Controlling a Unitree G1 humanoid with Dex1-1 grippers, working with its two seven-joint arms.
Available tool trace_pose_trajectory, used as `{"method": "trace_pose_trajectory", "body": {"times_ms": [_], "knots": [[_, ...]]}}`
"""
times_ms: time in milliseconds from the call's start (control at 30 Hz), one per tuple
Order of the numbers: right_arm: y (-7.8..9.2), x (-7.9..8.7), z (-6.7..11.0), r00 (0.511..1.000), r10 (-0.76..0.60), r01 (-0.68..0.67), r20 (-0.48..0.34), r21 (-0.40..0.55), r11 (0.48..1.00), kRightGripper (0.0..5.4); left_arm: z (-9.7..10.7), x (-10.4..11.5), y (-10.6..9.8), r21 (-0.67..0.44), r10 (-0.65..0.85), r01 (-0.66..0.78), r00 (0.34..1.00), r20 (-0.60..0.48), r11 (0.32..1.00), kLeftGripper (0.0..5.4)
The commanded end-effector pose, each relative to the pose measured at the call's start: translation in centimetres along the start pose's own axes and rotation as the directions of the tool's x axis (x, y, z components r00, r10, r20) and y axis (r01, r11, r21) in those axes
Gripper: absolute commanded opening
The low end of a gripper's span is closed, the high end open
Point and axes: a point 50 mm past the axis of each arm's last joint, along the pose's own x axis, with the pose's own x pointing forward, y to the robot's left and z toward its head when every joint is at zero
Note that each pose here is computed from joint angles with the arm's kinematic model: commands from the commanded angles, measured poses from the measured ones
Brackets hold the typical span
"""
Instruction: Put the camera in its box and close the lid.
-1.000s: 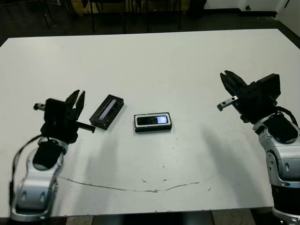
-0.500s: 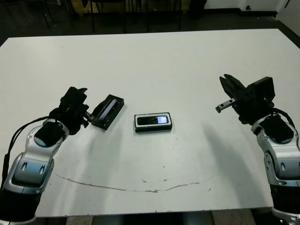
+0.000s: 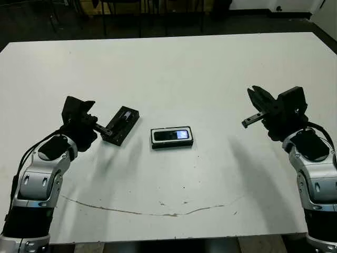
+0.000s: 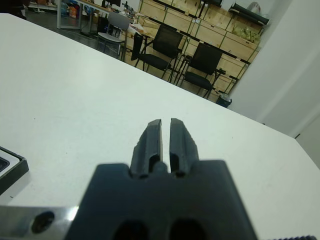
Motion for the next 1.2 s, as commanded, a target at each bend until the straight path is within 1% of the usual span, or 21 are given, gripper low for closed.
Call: {"method": "trace_pose_trajectory", "body": {"times_ms": [33,300,433,700,967,1067,1200], "knots": [[0.0,-0.4,-0.9,0.999,-0.001,0.001,-0.049,-0.006,1.0,0.0,-0.4,0.1,0.2,-0.036,-0.007,0.006,0.999,-0.037,0.999,5.38],[0.2,-0.4,-1.0,0.998,0.006,-0.006,-0.057,-0.01,1.0,0.0,-0.7,0.3,0.0,0.017,-0.033,0.034,0.998,-0.061,0.999,5.38],[0.3,-0.4,-1.1,0.997,0.006,-0.008,-0.071,-0.02,1.0,0.0,-0.9,0.4,-0.3,-0.025,-0.059,0.058,0.996,-0.059,0.998,5.38],[0.3,-0.4,-1.2,0.997,0.005,-0.007,-0.079,-0.026,1.0,0.0,-1.2,0.8,-0.7,-0.052,-0.077,0.073,0.994,-0.074,0.996,5.38],[0.4,-0.5,-1.2,0.996,0.001,-0.003,-0.09,-0.028,1.0,0.0,-1.5,0.8,-0.7,-0.031,-0.077,0.074,0.992,-0.1,0.997,5.38],[0.4,-0.5,-1.1,0.996,-0.001,-0.003,-0.088,-0.043,0.999,0.0,-1.7,0.8,-0.6,-0.031,-0.078,0.075,0.99,-0.118,0.997,5.38],[0.4,-0.6,-1.1,0.996,0.0,-0.001,-0.088,-0.018,1.0,0.0,-2.0,0.9,-0.7,-0.021,-0.095,0.093,0.984,-0.153,0.995,5.38]]}}
